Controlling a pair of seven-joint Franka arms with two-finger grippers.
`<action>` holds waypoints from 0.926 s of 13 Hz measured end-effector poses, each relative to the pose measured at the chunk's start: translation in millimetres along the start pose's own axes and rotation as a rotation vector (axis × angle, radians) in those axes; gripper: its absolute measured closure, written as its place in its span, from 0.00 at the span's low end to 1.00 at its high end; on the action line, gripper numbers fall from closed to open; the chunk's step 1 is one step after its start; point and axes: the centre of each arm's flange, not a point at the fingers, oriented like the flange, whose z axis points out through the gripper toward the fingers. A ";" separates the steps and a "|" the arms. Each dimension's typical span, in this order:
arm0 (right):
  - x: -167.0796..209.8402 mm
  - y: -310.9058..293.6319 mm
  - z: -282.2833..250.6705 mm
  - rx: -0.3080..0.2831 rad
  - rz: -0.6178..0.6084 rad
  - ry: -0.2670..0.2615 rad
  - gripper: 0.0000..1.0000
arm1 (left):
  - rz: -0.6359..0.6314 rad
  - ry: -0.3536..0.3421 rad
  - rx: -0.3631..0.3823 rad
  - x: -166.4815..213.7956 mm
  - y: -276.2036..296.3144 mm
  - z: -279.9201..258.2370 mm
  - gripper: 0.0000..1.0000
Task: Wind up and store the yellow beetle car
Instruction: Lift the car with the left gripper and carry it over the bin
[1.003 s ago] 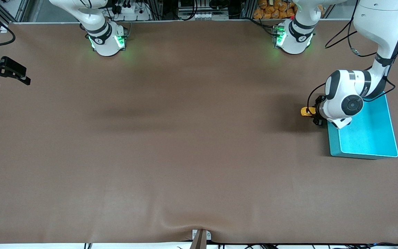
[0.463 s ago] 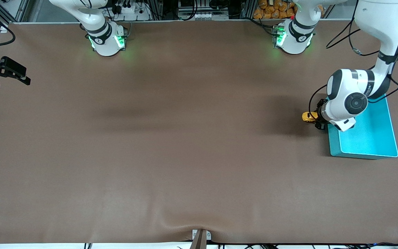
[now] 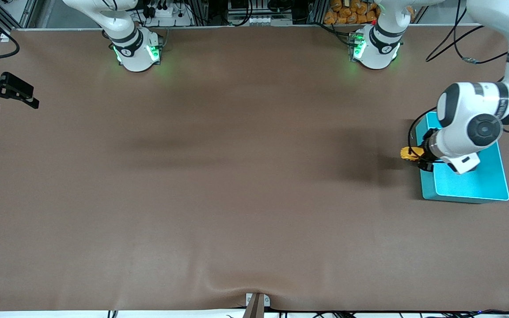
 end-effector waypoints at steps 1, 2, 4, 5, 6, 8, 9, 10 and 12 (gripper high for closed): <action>0.0 -0.2 0.0 0.000 0.000 0.000 0.00 | 0.027 0.003 -0.003 4.9 1.3 -10.8 0.53; 0.1 -0.8 0.0 0.000 -0.001 0.000 0.00 | 0.064 0.003 -0.001 9.9 1.7 -17.4 0.53; 0.3 -2.1 0.1 0.000 -0.004 0.000 0.00 | 0.160 -0.001 0.010 22.1 -1.4 -20.3 0.53; 0.3 -2.4 0.1 0.000 -0.004 0.000 0.00 | 0.209 -0.006 0.015 30.0 -4.3 -18.6 0.53; 0.3 -2.6 0.1 0.000 -0.005 0.000 0.00 | 0.265 -0.012 0.019 40.1 -7.9 -16.0 0.53; 0.3 -2.8 0.1 0.000 -0.005 0.000 0.00 | 0.384 -0.027 0.025 63.5 -16.5 -9.4 0.54; 0.3 -2.9 0.1 0.000 -0.005 0.000 0.00 | 0.437 -0.034 0.026 75.4 -21.1 -5.9 0.54; 0.3 -3.0 0.1 0.000 -0.005 -0.001 0.00 | 0.488 -0.037 0.026 86.6 -25.2 -2.2 0.54; 0.3 -3.0 0.2 0.000 -0.004 -0.001 0.00 | 0.581 -0.011 0.032 103.3 -27.6 7.7 0.54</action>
